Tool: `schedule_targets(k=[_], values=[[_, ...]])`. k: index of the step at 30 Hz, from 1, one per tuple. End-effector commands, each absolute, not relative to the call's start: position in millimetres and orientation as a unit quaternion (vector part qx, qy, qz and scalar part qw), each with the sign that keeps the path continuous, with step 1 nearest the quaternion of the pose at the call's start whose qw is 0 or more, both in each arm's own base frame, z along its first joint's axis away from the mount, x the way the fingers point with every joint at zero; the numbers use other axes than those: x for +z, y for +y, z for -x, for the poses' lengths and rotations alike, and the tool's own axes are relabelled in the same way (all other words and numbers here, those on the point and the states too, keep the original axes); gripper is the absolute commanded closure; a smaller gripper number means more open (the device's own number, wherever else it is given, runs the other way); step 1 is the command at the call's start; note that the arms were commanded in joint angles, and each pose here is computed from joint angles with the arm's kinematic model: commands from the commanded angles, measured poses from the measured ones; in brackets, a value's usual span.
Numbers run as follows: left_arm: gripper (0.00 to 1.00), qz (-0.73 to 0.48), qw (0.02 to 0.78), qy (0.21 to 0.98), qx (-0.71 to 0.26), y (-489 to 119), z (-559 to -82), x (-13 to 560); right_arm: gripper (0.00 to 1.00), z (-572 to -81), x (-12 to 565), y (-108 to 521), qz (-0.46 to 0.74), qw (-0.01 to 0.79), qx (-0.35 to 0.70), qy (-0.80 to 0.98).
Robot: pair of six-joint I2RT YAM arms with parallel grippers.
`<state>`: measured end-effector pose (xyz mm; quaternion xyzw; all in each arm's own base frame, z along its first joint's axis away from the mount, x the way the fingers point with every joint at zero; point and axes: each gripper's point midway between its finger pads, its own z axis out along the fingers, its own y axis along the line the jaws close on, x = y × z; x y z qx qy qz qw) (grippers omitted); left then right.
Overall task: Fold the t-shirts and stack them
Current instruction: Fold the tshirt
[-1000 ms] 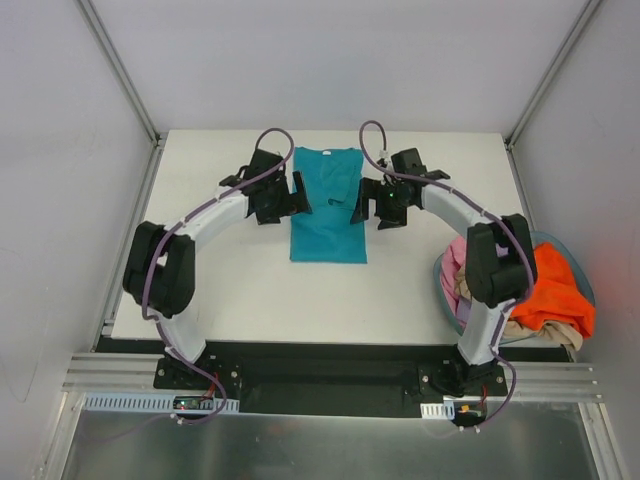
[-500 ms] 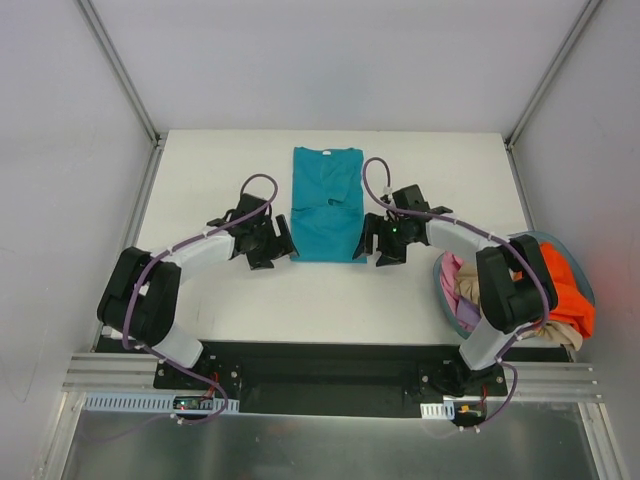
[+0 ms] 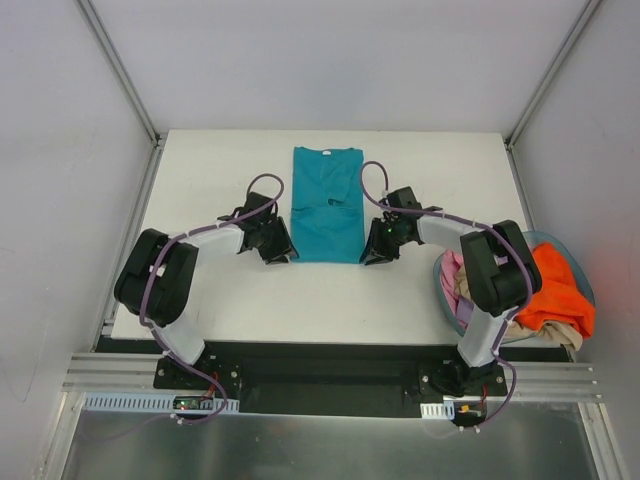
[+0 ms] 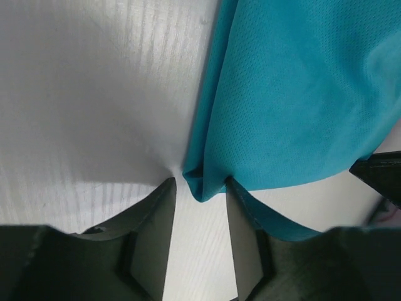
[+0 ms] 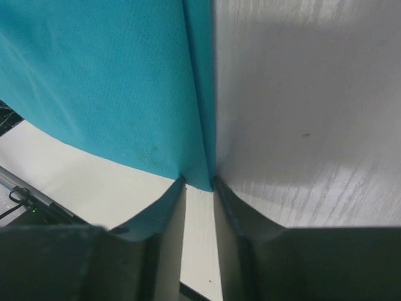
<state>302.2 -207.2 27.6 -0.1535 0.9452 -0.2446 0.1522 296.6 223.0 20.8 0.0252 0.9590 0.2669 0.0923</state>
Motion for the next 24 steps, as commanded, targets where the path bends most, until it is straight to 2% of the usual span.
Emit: schedule_targets(k=[1, 2, 5, 6, 14, 18, 24], values=[[0.67, 0.152, 0.139, 0.945, -0.253, -217.3, -306.6, 21.2, 0.79, -304.2, 17.7, 224.8, -0.029, 0.096, 0.263, 0.96], [0.83, 0.15, 0.134, 0.947, -0.252, -217.9, -306.3, 17.3, 0.82, -304.3, 17.2, 226.4, -0.028, 0.096, 0.264, 0.959], [1.0, 0.146, 0.14, 0.948, -0.245, -215.3, -308.1, 16.2, 0.89, -304.5, 17.4, 226.0, -0.026, 0.097, 0.265, 0.959], [1.0, 0.145, 0.144, 0.949, -0.241, -214.2, -308.1, 16.2, 1.0, -305.1, 18.2, 226.5, -0.025, 0.099, 0.266, 0.959], [1.0, 0.138, 0.17, 0.943, -0.251, -206.0, -293.2, 34.0, 1.0, -285.3, 41.9, 232.9, -0.001, 0.12, 0.29, 0.949], [1.0, 0.137, 0.162, 0.938, -0.273, -202.4, -258.2, 41.8, 1.0, -250.9, 51.7, 227.8, 0.008, 0.113, 0.286, 0.952], [1.0, 0.135, 0.211, 0.909, -0.335, -204.2, -214.9, 84.3, 1.0, -195.7, 80.2, 221.6, 0.036, 0.116, 0.285, 0.951]])
